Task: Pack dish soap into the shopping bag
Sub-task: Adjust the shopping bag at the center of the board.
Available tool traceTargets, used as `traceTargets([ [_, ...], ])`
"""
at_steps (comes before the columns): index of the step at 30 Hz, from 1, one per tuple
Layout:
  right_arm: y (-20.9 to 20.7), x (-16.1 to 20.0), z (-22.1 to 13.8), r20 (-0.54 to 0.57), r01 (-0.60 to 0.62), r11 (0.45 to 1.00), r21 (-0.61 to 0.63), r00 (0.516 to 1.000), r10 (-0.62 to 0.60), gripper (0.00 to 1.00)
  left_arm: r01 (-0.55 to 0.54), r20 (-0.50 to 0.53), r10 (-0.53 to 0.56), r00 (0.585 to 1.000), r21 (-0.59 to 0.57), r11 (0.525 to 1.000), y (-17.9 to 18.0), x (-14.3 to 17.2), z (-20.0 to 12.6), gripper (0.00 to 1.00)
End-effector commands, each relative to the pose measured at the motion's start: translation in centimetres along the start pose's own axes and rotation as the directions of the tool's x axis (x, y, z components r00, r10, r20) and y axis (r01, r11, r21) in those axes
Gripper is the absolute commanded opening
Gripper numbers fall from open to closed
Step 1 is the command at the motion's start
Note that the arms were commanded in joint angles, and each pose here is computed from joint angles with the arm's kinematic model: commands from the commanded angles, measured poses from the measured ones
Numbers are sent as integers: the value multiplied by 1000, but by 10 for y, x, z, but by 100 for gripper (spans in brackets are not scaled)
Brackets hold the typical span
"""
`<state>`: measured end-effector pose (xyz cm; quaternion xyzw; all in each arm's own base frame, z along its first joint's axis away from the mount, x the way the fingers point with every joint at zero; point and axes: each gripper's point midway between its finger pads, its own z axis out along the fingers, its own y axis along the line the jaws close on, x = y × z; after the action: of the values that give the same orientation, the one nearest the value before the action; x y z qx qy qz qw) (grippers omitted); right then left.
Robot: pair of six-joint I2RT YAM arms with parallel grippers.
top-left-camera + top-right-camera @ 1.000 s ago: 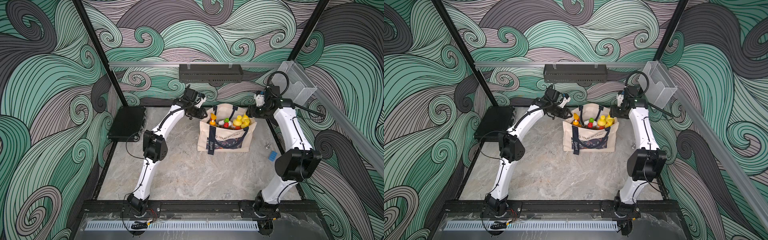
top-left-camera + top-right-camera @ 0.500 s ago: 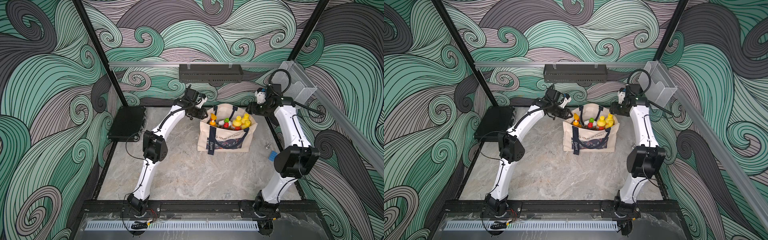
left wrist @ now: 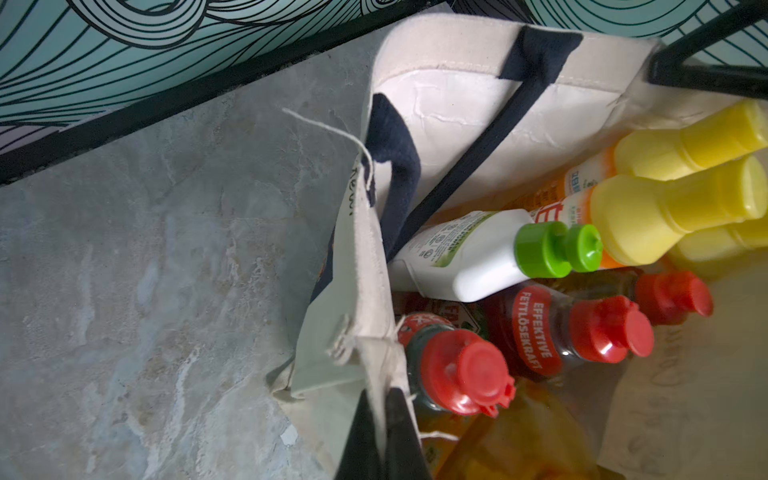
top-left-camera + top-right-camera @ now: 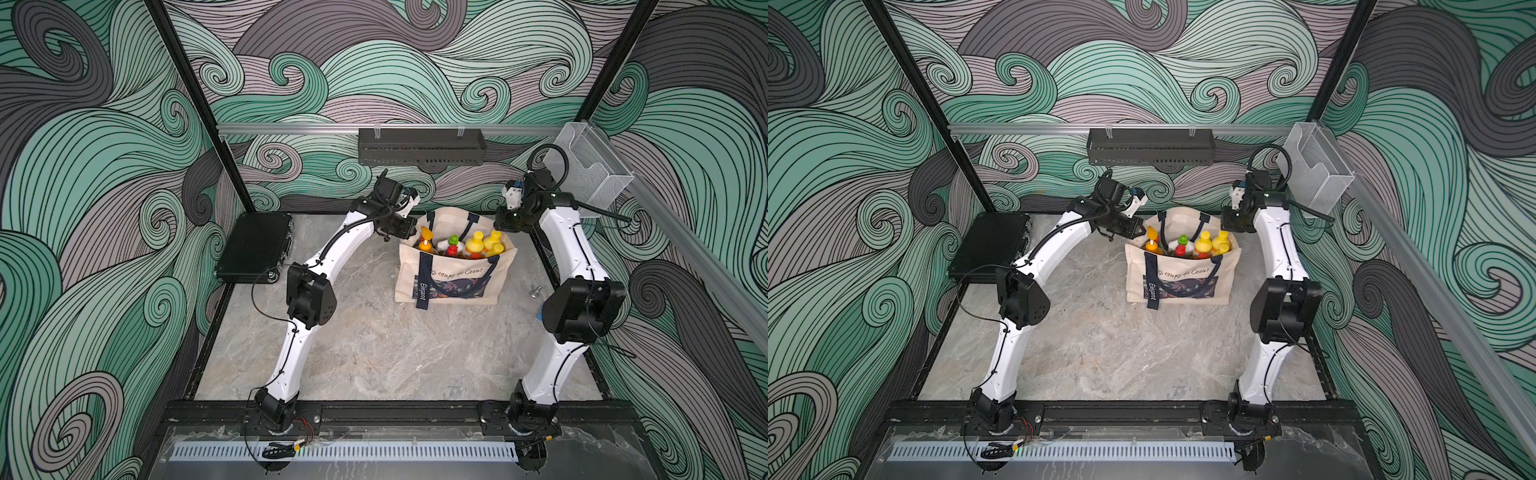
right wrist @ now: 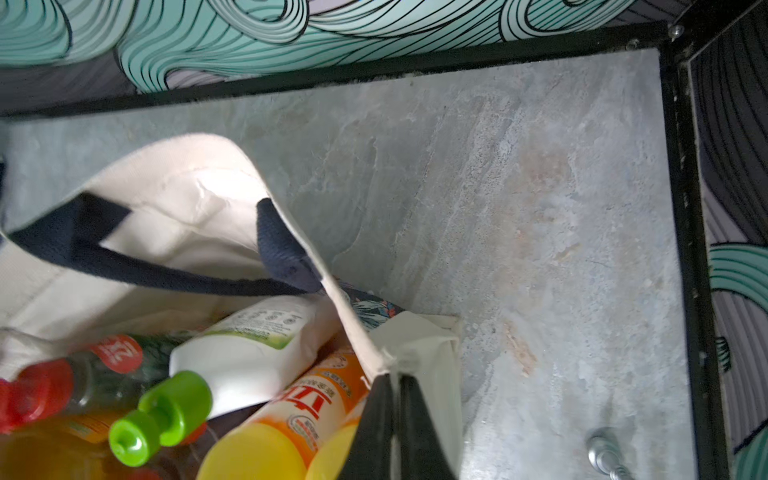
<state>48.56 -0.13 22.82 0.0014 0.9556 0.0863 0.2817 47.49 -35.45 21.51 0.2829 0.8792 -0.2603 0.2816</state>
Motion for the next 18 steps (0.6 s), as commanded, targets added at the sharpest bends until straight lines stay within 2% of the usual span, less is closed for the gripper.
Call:
traceTargets([
  [1, -3, 16, -6, -47, -4, 1000, 19, 999, 5, 0, -23, 23, 23, 999, -14, 1000, -11, -8, -25, 0],
  [5, -4, 19, -15, -39, -5, 1000, 30, 999, 6, 0, -30, 39, 31, 999, -21, 999, -13, -11, -31, 0],
  [12, 0, 3, -49, 55, -4, 999, 39, 998, 2, 0, -54, 93, 57, 994, -34, 998, -21, -22, -51, 0],
  [18, 5, 2, -68, 100, -8, 1000, 23, 995, 5, 0, -72, 146, 78, 986, -49, 996, -25, -30, -66, 0],
])
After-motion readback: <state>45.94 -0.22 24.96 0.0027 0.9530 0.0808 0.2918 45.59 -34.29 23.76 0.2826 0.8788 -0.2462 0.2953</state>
